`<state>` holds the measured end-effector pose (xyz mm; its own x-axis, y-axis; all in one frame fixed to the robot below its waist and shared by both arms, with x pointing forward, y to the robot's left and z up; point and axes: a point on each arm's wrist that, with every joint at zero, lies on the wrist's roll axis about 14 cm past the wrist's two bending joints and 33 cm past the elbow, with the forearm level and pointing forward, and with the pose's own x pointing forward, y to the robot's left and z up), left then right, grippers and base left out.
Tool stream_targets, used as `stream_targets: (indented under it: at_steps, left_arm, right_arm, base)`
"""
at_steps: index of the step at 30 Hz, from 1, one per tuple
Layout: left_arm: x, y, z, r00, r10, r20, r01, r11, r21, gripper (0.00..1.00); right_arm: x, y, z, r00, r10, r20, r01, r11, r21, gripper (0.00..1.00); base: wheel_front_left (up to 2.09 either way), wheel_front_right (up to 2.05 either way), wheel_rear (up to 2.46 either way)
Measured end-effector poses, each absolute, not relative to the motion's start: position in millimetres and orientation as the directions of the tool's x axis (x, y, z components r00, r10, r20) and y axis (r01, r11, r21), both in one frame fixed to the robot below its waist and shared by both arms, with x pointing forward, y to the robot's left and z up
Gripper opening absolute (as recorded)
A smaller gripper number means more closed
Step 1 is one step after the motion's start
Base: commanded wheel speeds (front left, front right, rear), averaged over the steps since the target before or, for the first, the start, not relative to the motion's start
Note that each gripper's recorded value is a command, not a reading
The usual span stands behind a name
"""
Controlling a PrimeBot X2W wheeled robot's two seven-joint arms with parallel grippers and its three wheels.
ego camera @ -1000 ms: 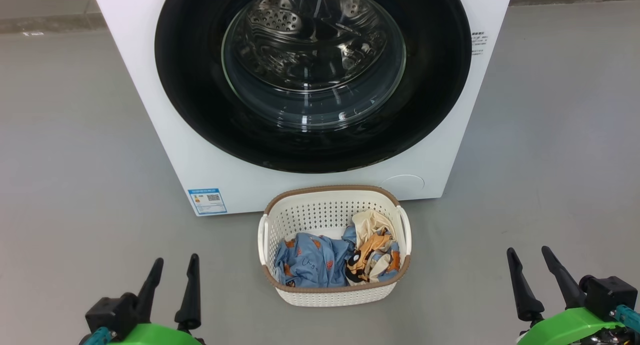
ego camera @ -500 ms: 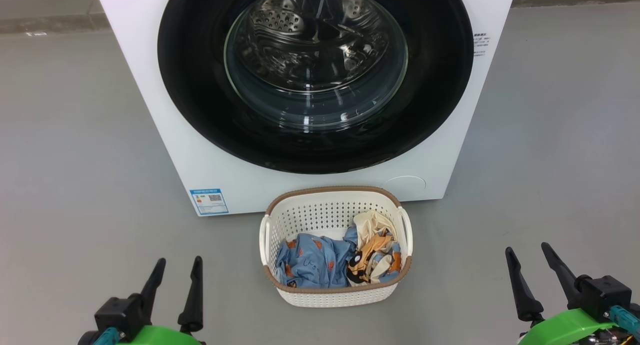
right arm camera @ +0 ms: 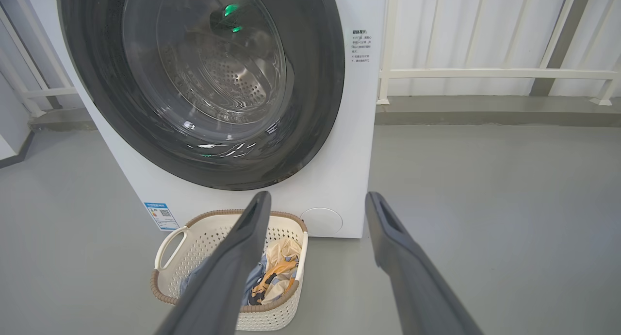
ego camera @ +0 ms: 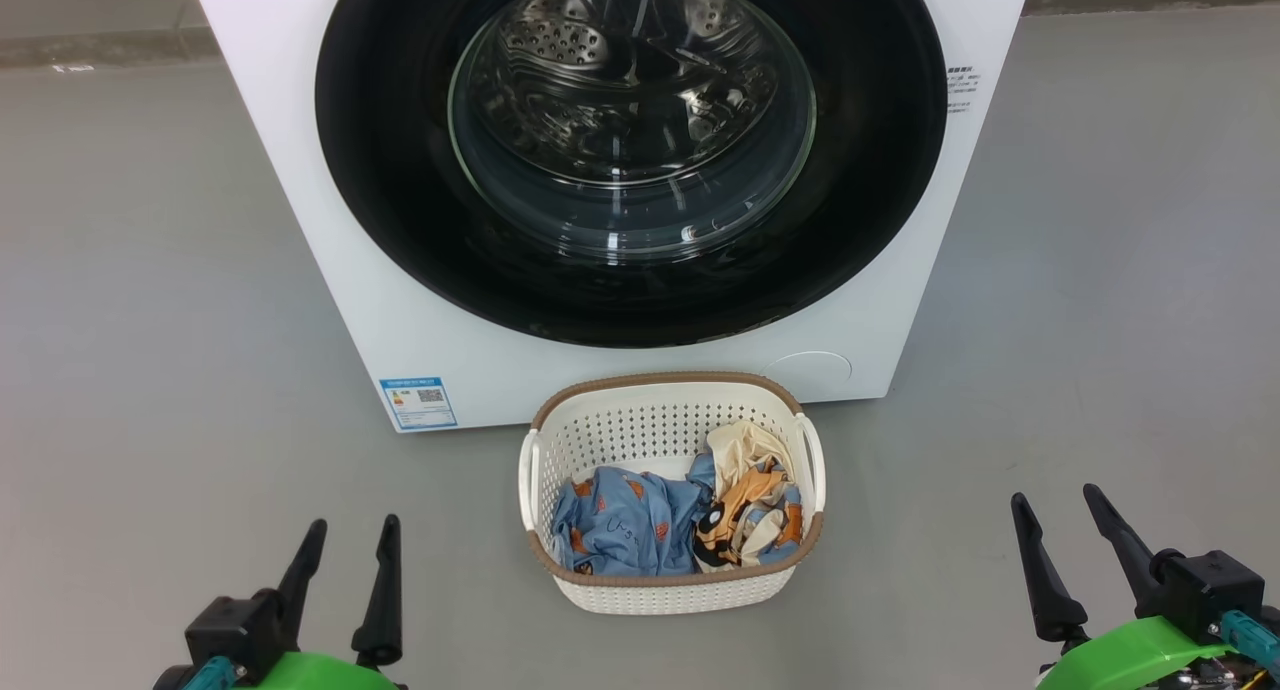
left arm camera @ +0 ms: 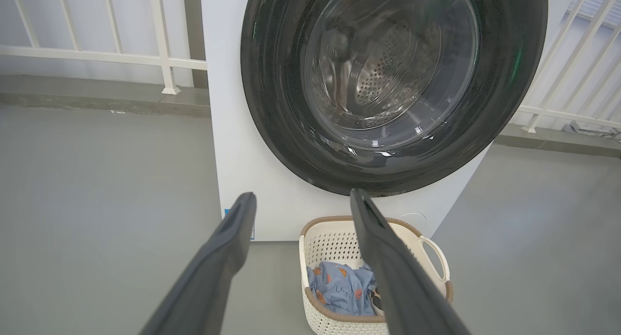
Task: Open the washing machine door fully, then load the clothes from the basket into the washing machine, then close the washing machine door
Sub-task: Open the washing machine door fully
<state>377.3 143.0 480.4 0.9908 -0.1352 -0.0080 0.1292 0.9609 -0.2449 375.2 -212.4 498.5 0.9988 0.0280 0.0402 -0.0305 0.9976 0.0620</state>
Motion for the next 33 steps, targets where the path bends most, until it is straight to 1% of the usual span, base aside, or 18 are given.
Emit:
stream_targets:
  at_steps: [10,16,23,33]
  left_arm:
    - [376.9,142.9,478.8,0.991,-0.136,-0.013,0.128,0.961,-0.243,1.00]
    - [376.6,142.4,476.3,0.990,-0.140,-0.022,0.131,0.965,-0.229,1.00]
    - [379.6,141.7,478.3,0.990,-0.142,-0.017,0.134,0.964,-0.228,1.00]
    - [380.4,140.0,477.0,0.989,-0.147,-0.020,0.138,0.964,-0.227,1.00]
  right_arm:
    - [375.4,-212.3,499.9,0.999,0.028,0.045,-0.031,0.998,0.062,1.00]
    - [375.7,-211.9,500.3,0.999,0.029,0.046,-0.032,0.998,0.063,1.00]
    - [375.6,-212.0,500.3,0.999,0.027,0.047,-0.030,0.997,0.064,1.00]
    - [375.2,-214.0,499.1,0.999,0.021,0.043,-0.024,0.997,0.068,1.00]
  base:
    - [0.01,0.01,-0.01]
    - [0.35,0.35,-0.69]
    - [0.85,0.85,-1.69]
    - [1.22,1.22,-2.45]
